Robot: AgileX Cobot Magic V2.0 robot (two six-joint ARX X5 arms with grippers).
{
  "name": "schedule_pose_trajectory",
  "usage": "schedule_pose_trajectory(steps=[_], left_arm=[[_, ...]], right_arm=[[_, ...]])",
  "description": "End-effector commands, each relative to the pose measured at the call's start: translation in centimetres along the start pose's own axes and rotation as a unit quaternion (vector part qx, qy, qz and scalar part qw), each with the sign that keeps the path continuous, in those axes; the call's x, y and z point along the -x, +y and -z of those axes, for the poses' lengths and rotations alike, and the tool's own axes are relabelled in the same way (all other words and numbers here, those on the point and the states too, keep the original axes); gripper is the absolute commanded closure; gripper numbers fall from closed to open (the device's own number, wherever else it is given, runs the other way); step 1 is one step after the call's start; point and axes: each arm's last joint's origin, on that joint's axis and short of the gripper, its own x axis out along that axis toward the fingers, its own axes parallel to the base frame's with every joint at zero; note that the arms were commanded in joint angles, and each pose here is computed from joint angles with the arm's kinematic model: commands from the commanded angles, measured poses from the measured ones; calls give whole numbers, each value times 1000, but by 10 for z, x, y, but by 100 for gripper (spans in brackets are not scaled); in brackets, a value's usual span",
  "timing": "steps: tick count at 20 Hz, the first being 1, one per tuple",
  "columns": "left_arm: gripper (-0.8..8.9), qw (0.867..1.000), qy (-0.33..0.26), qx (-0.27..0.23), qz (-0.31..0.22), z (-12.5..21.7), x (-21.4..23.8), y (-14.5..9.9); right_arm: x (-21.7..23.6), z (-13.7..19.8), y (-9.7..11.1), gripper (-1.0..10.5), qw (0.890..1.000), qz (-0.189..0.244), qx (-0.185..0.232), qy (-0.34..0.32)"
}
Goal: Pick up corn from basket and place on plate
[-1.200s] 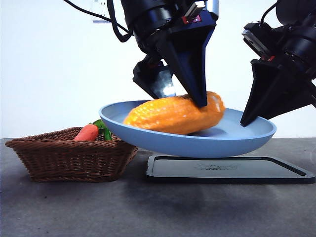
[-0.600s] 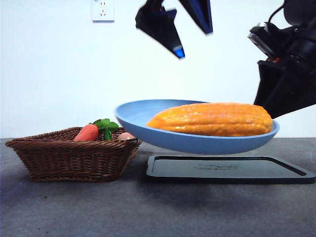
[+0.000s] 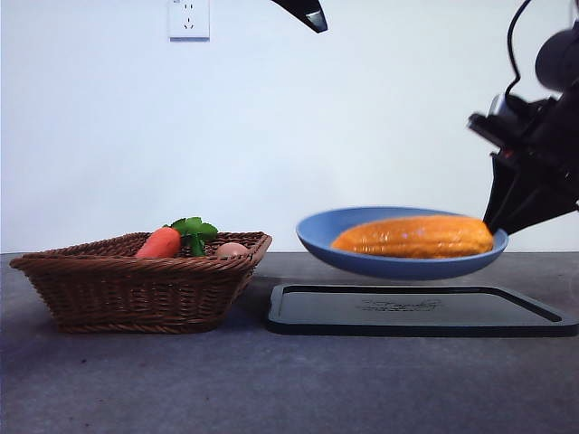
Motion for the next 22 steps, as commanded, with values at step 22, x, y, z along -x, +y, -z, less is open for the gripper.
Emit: schedule_pose_trajectory(steps=[22], left_arm=[[436,1000,3,12,-4,-1,0,6]], right_arm=[[-6,-4,-26,699,998,16,-28,50]])
